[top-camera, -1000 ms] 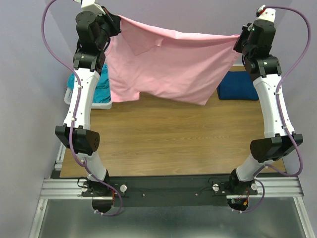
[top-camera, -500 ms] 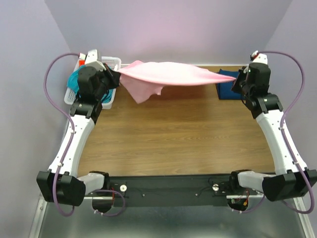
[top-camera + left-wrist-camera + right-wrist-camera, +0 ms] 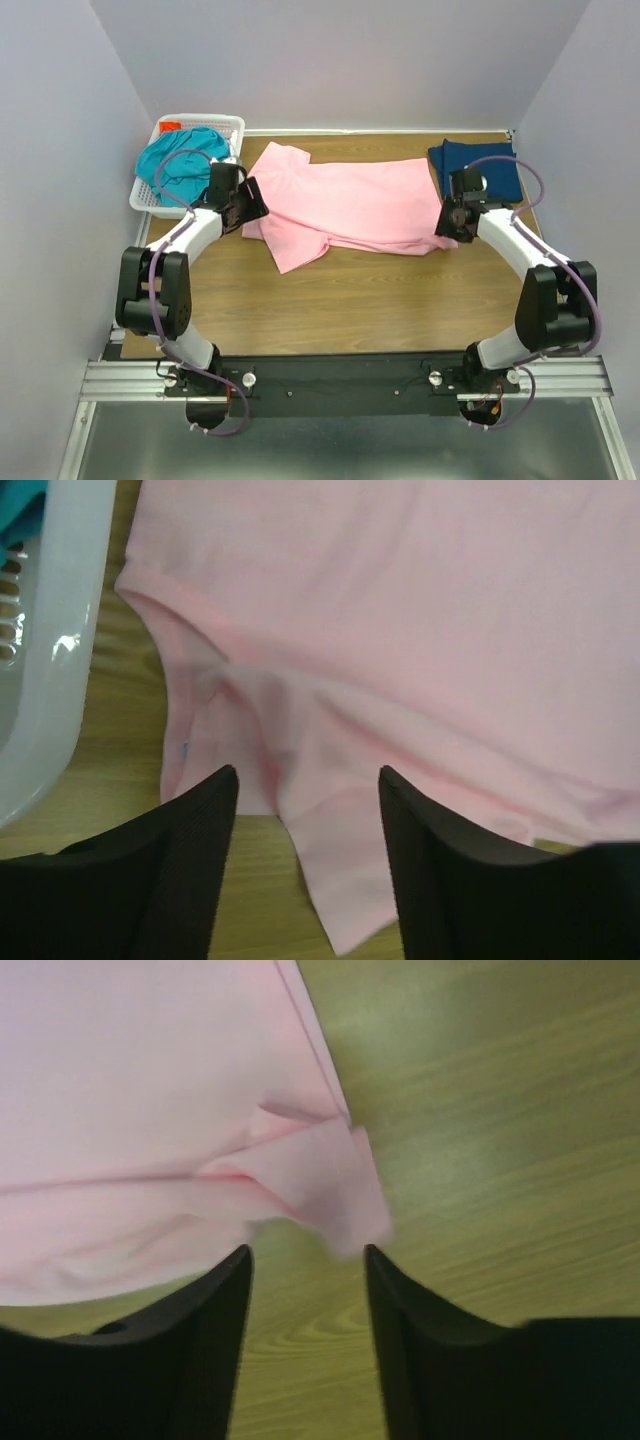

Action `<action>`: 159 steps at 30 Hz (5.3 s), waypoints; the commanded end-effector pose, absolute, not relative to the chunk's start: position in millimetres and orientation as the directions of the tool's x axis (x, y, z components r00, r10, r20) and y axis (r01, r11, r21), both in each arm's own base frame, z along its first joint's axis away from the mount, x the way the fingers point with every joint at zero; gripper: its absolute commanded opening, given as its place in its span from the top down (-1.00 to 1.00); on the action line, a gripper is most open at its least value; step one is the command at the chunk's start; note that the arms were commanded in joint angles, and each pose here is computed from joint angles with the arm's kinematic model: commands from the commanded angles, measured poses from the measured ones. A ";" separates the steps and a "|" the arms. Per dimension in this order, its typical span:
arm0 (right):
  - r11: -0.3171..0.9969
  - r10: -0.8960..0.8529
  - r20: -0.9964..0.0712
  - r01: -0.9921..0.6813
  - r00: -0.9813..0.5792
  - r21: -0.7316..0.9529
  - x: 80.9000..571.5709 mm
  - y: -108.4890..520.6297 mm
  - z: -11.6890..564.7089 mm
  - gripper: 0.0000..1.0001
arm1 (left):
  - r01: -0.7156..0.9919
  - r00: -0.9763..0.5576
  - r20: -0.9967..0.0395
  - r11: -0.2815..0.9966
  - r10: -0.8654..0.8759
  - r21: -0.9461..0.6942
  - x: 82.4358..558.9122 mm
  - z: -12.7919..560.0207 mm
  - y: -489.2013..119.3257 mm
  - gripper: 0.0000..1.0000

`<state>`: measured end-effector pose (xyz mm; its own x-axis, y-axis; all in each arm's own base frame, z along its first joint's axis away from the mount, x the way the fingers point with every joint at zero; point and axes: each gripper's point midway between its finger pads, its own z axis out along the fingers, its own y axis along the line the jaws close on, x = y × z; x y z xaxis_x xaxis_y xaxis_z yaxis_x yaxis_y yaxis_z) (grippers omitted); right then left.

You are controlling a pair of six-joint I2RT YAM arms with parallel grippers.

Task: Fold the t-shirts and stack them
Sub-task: Flatten the tshirt out

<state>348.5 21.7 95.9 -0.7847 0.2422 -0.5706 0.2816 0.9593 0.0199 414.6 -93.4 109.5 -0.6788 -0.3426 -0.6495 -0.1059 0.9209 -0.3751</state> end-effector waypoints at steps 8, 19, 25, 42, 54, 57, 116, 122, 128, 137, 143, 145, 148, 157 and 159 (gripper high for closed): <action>0.943 0.290 -0.530 0.333 -0.797 0.016 329.7 17.6 88.1 -1.00 | -0.105 -0.724 -0.605 0.920 -0.331 -0.377 373.1 100.6 -130.3 -0.59; 0.890 0.408 -0.561 0.450 -0.720 0.069 353.8 17.8 87.4 -1.00 | -0.136 -0.820 -0.477 0.919 -0.314 -0.370 306.7 43.2 -153.2 -0.63; 0.862 0.439 -0.577 0.505 -0.689 0.052 353.5 9.8 71.8 -1.00 | -0.139 -0.838 -0.454 0.923 -0.303 -0.359 304.8 27.0 -158.1 -0.46; 0.808 0.580 -0.512 0.526 -0.634 0.264 357.3 7.6 53.2 -0.86 | -0.103 -0.811 -0.524 0.945 -0.260 -0.310 309.6 41.7 -157.2 1.00; 0.805 0.593 -0.484 0.455 -0.644 0.380 347.1 30.2 69.1 0.72 | -0.136 -0.763 -0.544 0.909 -0.349 -0.393 275.9 77.4 -145.1 1.00; 0.806 0.591 -0.492 0.449 -0.639 0.385 335.1 29.8 74.7 0.76 | -0.142 -0.751 -0.547 0.900 -0.369 -0.412 266.2 87.0 -141.2 1.00; 0.663 -0.331 -0.574 -0.617 -0.749 0.423 184.8 344.2 104.4 -1.00 | -0.137 -0.748 -0.526 0.869 -0.406 -0.476 264.1 125.4 -169.3 -0.97; 0.529 -0.503 -0.569 -0.752 -0.651 0.392 157.3 409.8 77.4 -1.00 | -0.195 -0.712 -0.539 0.864 -0.450 -0.464 292.3 100.7 -142.3 -0.97; 0.542 -0.566 -0.506 -0.756 -0.651 0.366 149.7 413.3 37.8 -1.00 | -0.169 -0.739 -0.505 0.848 -0.446 -0.502 297.6 76.0 -142.6 -0.97; 0.573 -0.577 -0.431 -0.720 -0.694 0.392 118.5 380.8 24.7 -1.00 | -0.225 -0.766 -0.466 0.863 -0.443 -0.452 290.6 41.8 -132.4 -0.97; 0.571 -0.566 -0.422 -0.706 -0.708 0.418 96.7 361.3 34.9 -1.00 | -0.270 -0.780 -0.440 0.874 -0.445 -0.404 281.4 20.3 -121.3 -0.97; 0.563 -0.563 -0.429 -0.708 -0.706 0.427 93.6 359.9 40.1 -1.00 | -0.277 -0.786 -0.432 0.876 -0.443 -0.394 278.8 16.1 -119.7 -0.97; 0.533 -0.575 -0.427 -0.715 -0.698 0.452 85.0 356.2 45.4 -1.00 | -0.282 -0.792 -0.425 0.880 -0.438 -0.383 276.2 12.3 -118.2 -0.97; 0.761 -0.277 -0.653 -0.576 -0.705 0.300 164.9 333.6 119.0 -1.00 | -0.225 -0.744 -0.502 0.873 -0.441 -0.433 277.9 71.0 -117.9 -0.97; 0.835 -0.146 -0.702 -0.467 -0.697 0.291 203.0 307.6 142.6 -1.00 | -0.214 -0.692 -0.562 0.872 -0.454 -0.441 284.1 99.2 -112.1 -0.97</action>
